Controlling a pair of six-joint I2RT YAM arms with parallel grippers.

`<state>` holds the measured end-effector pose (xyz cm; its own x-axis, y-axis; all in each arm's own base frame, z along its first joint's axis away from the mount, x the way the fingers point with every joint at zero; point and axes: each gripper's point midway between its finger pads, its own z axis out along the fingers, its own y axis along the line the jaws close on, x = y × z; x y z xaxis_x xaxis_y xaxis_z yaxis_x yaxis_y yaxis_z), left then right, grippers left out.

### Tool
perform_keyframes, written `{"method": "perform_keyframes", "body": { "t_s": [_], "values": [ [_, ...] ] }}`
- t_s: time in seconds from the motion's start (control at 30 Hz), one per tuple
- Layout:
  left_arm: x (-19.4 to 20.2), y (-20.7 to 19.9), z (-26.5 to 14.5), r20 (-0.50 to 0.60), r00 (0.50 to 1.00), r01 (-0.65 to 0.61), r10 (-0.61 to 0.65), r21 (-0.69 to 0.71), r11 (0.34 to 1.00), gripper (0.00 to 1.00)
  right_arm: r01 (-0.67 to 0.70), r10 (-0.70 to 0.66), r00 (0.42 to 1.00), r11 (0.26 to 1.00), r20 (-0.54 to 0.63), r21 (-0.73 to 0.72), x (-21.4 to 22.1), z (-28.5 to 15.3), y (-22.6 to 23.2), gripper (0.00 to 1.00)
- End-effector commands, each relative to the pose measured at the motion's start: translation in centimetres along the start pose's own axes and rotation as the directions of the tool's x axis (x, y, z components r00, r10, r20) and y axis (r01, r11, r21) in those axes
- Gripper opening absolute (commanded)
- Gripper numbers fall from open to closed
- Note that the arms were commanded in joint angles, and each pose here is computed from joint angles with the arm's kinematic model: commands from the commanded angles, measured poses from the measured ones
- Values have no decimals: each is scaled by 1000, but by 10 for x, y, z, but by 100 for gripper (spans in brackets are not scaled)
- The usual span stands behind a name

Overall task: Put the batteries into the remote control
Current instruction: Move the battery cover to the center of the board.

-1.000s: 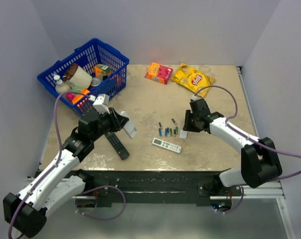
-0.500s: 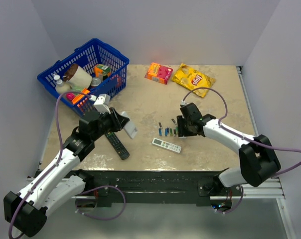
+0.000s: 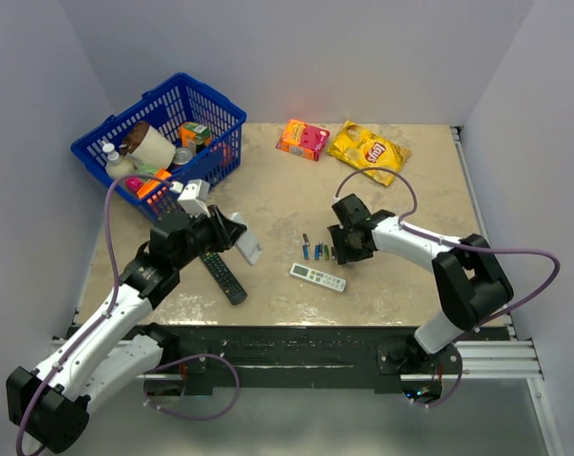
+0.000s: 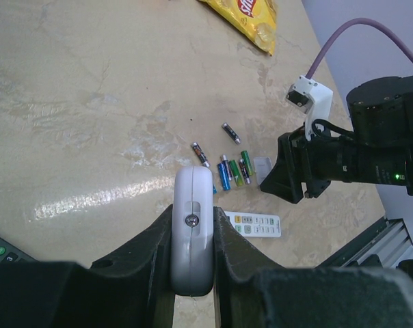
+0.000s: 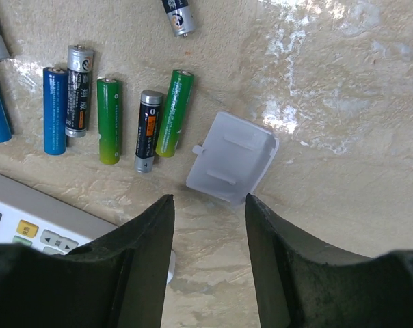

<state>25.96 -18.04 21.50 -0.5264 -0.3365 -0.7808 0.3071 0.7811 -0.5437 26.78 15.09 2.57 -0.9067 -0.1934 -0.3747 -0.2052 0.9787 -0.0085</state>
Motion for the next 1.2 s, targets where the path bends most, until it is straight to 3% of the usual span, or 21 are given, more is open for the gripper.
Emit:
{"method": "perform_keyframes", "body": {
  "t_s": [0.0, 0.27, 0.47, 0.77, 1.17],
  "values": [
    [-28, -19, -6, 77, 997, -7, 3, 53, 999, 0, 27, -28, 999, 1000, 29, 13, -14, -9, 0, 49],
    [-29, -19, -6, 79, 997, -7, 3, 56, 998, 0, 9, -16, 996, 997, -85, -79, 11, 2, 19, 46],
    [-28, -20, -5, 74, 997, -6, 1, 57, 998, 0, 39, -55, 995, 980, -79, -193, 6, -15, 48, 44],
    [-29, -21, -7, 79, 997, -5, 0, 60, 998, 0, 117, -115, 991, 993, 64, -22, -35, -33, 18, 42],
    [-31, -21, -12, 86, 996, -5, 0, 53, 999, 0, 148, -148, 989, 989, 4, 20, -27, 6, 11, 39]
  ]
}}
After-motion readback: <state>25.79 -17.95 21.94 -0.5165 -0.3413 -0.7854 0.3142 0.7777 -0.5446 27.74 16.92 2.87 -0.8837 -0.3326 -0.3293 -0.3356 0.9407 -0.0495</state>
